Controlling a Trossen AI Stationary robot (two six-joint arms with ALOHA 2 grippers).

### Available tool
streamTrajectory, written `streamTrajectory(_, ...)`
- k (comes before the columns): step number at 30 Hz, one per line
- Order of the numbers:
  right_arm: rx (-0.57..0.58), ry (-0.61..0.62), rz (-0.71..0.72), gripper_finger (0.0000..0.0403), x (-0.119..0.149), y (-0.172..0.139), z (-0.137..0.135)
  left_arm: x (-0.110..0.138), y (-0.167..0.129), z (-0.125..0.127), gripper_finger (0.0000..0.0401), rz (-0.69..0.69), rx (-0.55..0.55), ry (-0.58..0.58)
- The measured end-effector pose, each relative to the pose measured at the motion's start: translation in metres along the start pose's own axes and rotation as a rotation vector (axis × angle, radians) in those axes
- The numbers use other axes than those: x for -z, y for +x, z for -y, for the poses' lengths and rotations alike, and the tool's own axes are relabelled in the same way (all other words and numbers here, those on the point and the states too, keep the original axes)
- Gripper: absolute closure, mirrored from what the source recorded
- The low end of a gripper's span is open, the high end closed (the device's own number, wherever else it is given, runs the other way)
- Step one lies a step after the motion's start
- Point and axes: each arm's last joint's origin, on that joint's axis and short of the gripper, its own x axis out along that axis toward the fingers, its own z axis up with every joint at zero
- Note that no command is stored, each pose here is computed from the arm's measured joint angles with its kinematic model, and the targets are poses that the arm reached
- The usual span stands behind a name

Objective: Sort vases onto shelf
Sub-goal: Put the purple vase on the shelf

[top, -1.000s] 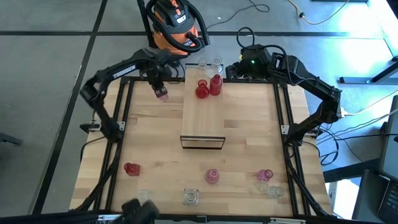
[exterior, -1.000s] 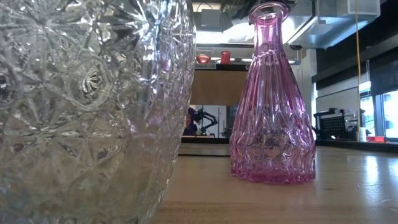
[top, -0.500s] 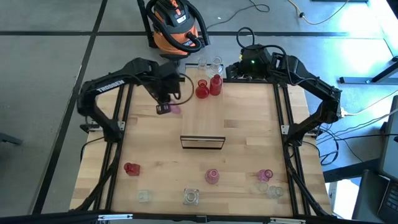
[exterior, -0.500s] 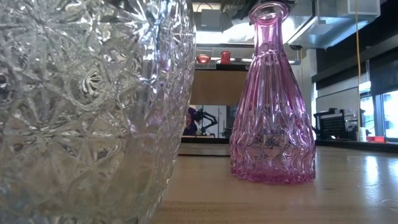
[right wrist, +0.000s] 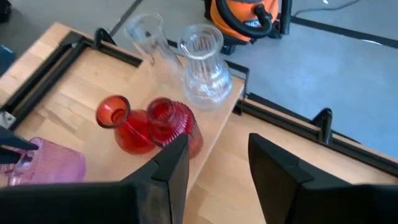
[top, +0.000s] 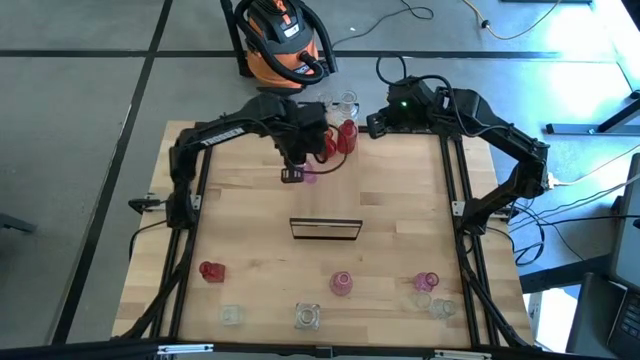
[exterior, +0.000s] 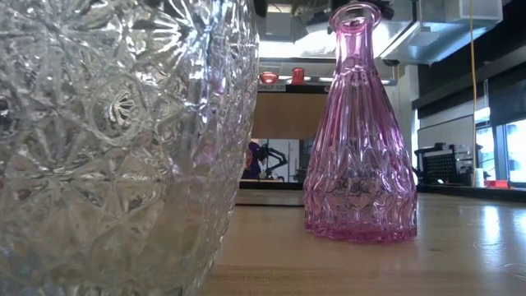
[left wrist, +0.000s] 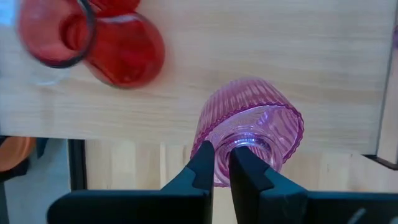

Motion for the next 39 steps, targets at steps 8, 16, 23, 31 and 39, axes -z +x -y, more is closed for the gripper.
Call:
streamTrajectory(8,0.030,-0.003,-0.004,0.0256,0.001,0.000,0.002,-0.002,0.002,0.001,0.0352,-0.005,-0.005,-0.007)
streamTrajectory(16,0.033,0.003,0.013,0.0256,0.000,0.000,0.001,-0.001,0.002,0.000,0.0332,-0.010,-0.030,0.003)
streamTrajectory(23,0.030,0.012,0.017,0.0256,0.000,0.000,0.001,0.000,0.002,-0.006,0.0331,-0.027,-0.094,-0.008)
streamTrajectory(31,0.028,0.024,0.016,0.0256,0.000,0.000,0.001,0.003,0.003,-0.016,0.0332,0.003,0.029,-0.084)
streamTrajectory(39,-0.054,0.052,-0.062,0.0256,0.017,0.001,-0.016,0.022,0.000,-0.061,0.0347,0.053,0.163,-0.270)
